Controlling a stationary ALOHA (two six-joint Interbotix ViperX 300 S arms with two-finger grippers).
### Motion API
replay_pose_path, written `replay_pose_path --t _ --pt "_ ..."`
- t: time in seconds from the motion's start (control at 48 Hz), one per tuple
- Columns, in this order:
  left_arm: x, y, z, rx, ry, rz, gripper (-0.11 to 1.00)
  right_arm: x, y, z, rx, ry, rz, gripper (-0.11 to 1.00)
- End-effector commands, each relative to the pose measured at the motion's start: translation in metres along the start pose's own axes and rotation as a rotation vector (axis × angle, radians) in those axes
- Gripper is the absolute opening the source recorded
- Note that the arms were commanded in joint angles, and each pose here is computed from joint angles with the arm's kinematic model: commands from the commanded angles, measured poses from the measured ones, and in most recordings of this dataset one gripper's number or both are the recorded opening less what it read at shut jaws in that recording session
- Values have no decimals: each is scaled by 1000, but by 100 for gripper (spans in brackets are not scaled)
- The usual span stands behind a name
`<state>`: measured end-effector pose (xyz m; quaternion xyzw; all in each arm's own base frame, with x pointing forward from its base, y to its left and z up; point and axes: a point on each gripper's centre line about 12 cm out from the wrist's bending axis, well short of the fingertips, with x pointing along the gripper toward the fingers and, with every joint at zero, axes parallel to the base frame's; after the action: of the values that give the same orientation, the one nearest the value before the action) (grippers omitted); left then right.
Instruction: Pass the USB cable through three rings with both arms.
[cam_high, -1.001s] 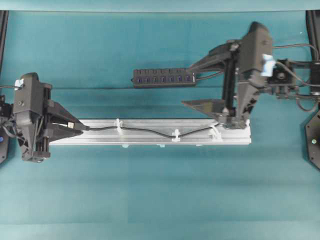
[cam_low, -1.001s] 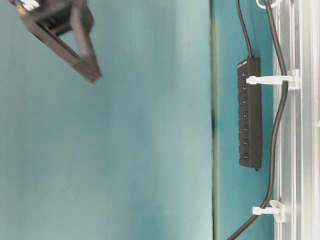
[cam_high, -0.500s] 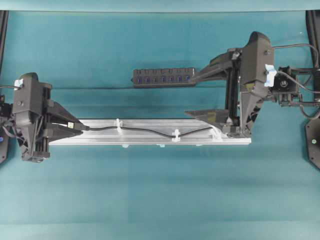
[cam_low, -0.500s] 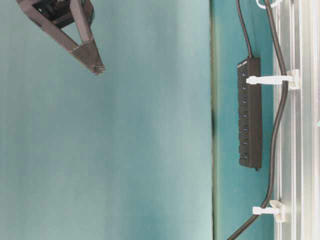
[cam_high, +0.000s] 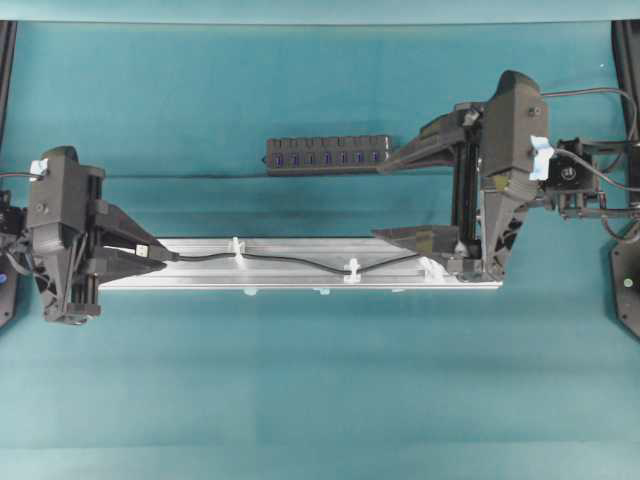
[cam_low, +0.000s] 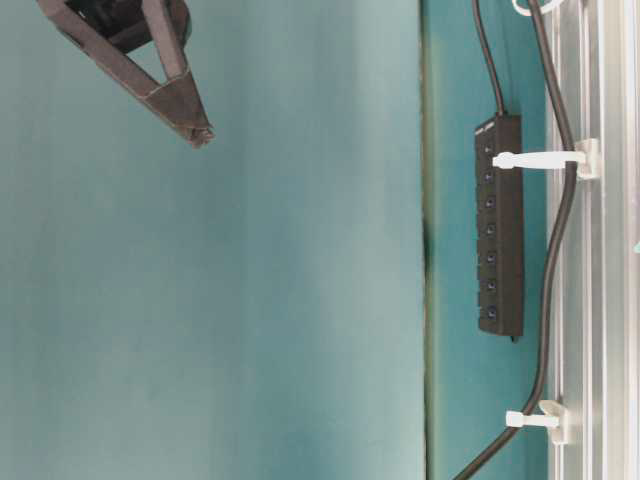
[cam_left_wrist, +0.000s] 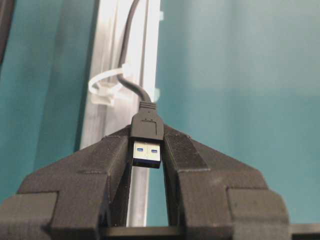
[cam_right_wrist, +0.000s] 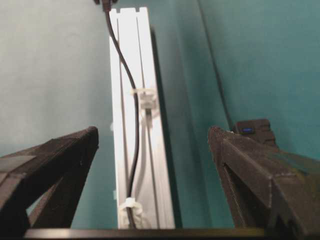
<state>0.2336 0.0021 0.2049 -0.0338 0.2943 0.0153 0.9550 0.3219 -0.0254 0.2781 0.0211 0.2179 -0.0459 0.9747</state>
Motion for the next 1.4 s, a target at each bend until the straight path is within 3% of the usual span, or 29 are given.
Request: replay_pose_path --t 0.0,1.376 --pt "-1 -1 8 5 -18 -4 21 -4 1 7 20 -27 5 81" --pt "-5 -2 16 -2 -33 -6 21 -1 0 -6 27 5 2 81"
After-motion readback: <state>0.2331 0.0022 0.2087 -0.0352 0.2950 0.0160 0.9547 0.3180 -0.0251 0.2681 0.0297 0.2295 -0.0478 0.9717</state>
